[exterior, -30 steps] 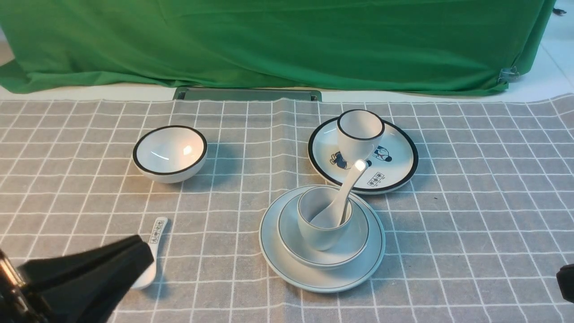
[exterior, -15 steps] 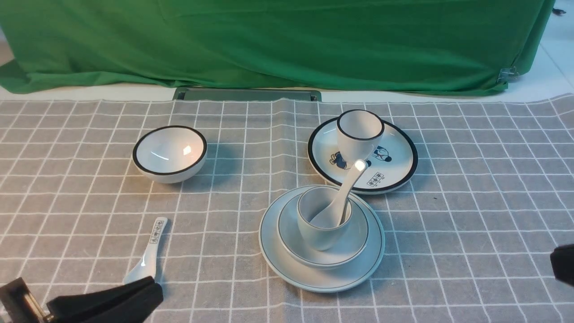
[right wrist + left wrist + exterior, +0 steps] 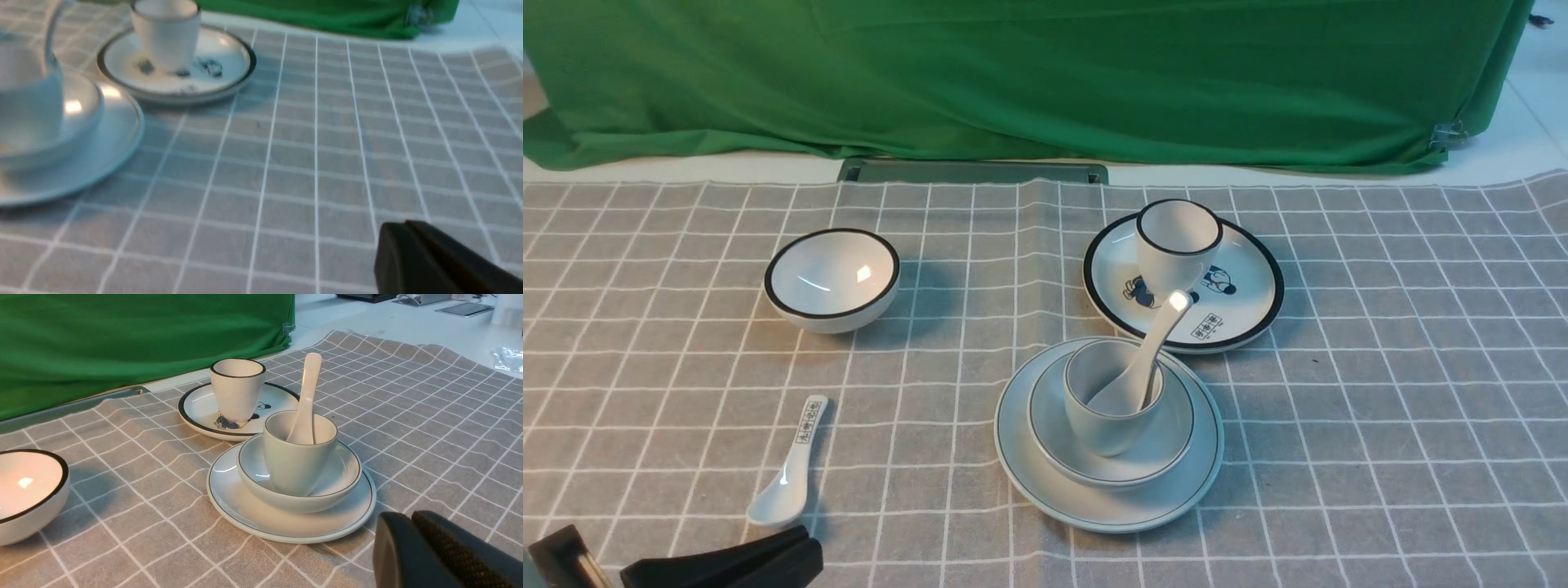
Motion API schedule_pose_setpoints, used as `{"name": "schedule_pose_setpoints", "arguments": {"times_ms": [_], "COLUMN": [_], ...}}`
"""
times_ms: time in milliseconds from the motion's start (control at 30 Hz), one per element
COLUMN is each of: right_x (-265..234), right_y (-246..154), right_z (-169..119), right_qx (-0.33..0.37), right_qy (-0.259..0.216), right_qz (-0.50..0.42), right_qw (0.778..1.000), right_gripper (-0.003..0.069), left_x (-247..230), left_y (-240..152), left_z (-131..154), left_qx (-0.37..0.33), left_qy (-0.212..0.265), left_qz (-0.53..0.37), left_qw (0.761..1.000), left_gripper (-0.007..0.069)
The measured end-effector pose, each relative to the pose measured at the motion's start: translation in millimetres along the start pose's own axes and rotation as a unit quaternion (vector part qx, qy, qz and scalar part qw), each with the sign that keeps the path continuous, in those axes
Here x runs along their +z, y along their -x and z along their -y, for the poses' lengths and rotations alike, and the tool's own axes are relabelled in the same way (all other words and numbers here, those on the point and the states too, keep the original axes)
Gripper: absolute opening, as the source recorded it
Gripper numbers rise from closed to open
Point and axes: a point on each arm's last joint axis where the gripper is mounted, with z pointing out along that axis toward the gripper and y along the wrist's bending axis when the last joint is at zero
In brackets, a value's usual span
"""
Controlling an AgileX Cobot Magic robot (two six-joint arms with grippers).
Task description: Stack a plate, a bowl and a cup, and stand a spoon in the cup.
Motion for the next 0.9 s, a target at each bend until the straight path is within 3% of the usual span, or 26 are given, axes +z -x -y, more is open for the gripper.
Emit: {"name": "schedule_pose_setpoints", "arguments": {"times_ms": [900], "right_x": [-0.4], "right_y": [-10.5], "right_z": [-1.2], "right_qx": [0.006], "right_qy": [0.0], "right_qz": [-0.006], "right_qw": [1.0], "right_gripper": [0.0049], "left_x": [0.0], "left_y": [-1.3], "left_z": [0.0], "left_qx": [0.0], "left_qy": [0.0], "left_qz": [-0.001], "left_qw": [1.0], "left_gripper": [0.0011]}}
